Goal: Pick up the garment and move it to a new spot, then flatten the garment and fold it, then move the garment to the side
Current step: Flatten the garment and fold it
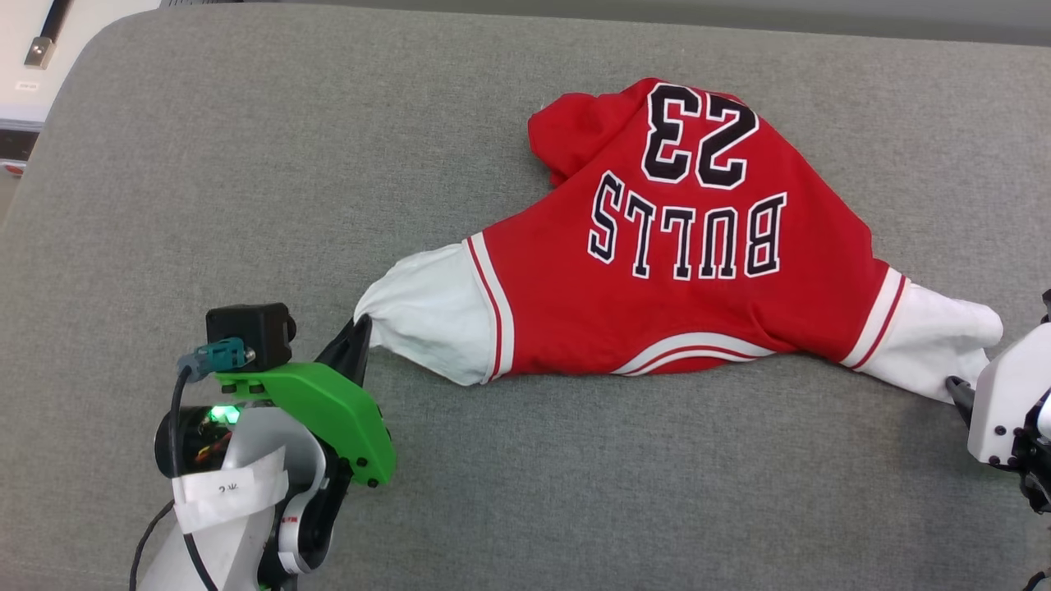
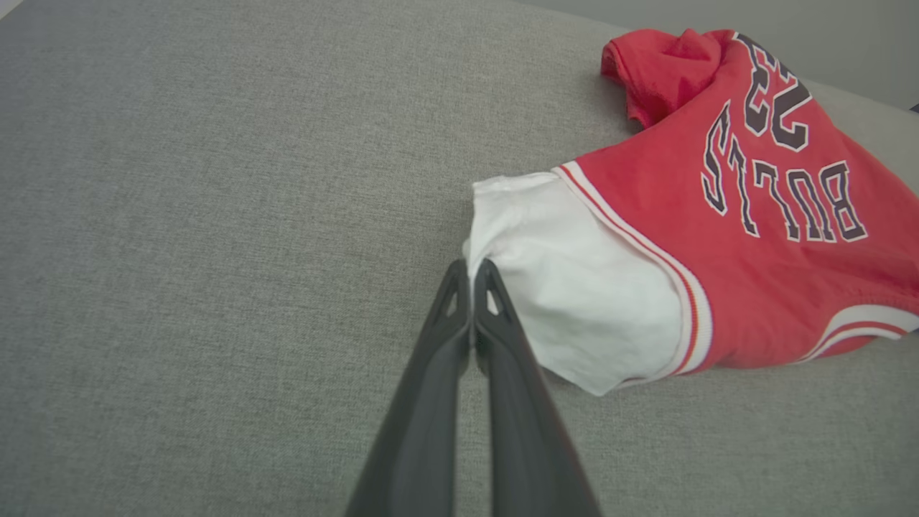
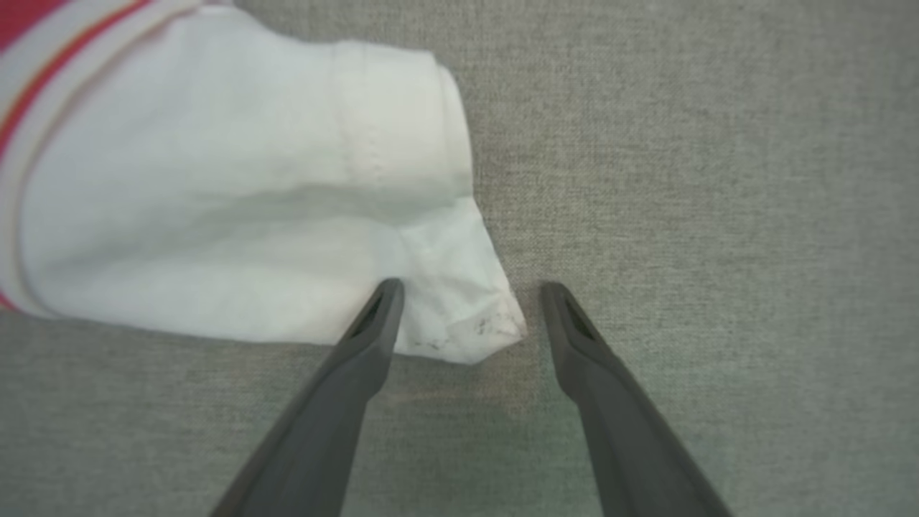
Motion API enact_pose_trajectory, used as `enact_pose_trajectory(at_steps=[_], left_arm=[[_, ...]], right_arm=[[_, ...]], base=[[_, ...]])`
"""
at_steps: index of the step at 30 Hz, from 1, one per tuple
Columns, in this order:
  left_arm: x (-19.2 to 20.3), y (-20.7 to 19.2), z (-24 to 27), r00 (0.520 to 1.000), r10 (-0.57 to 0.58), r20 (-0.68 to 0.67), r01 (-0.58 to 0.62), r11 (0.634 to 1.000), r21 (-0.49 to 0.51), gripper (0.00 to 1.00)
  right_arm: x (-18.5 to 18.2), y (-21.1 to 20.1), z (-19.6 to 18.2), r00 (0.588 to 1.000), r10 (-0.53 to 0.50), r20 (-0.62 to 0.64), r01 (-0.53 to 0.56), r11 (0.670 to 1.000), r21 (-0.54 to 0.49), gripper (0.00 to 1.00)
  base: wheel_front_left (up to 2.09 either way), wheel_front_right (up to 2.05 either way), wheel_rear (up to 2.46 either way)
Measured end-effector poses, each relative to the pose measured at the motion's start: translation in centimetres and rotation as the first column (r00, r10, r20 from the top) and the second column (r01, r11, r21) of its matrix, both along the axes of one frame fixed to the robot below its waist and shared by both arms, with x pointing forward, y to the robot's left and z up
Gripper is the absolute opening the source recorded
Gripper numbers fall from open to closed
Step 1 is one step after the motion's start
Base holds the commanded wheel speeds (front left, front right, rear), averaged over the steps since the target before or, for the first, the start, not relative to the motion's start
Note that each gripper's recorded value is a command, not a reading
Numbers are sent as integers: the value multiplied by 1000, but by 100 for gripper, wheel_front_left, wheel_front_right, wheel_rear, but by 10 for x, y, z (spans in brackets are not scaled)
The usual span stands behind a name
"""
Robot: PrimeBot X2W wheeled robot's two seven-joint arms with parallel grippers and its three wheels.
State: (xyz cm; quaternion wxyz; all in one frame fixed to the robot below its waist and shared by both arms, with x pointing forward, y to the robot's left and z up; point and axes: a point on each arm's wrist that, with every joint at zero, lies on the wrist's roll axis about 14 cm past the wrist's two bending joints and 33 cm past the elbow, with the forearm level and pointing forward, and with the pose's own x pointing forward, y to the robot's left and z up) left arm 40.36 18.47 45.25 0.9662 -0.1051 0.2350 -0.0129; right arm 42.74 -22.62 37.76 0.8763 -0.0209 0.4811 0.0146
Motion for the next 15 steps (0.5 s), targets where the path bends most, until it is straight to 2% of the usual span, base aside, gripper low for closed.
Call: enact_pose_trajectory(at_steps=[2,3,4,5,10,15], left_arm=[[-1,2,-2,1000,5,-5,-5,1000,3,0],[-1,3,-2,1000,8,-5,-8,1000,4,0],[-1,4,-2,1000,10,-5,-10,1000,5,0],[-1,4,-2,1000,10,-4,-10,1000,5,0],[-1,3,3,1000,9,12,-9,1000,6,0],[-1,2,12,999,3,41,-3,1000,8,0]], right_arm=[[-2,2,-5,1000,4,-23,-4,1000,6,100],[-3,2,-7,1000,4,-30,-4,1000,8,83],[-4,3,-8,999,6,-40,-5,1000,9,44],[-5,4,-9,999,10,-44,-9,1000,12,0],[-8,9,-6,999,22,-40,-20,999,27,0],[-4,5,10,999,14,41,-16,999,32,0]], base=[[0,0,0],[0,0,0],[0,0,0],[0,0,0],[0,0,0],[0,0,0]])
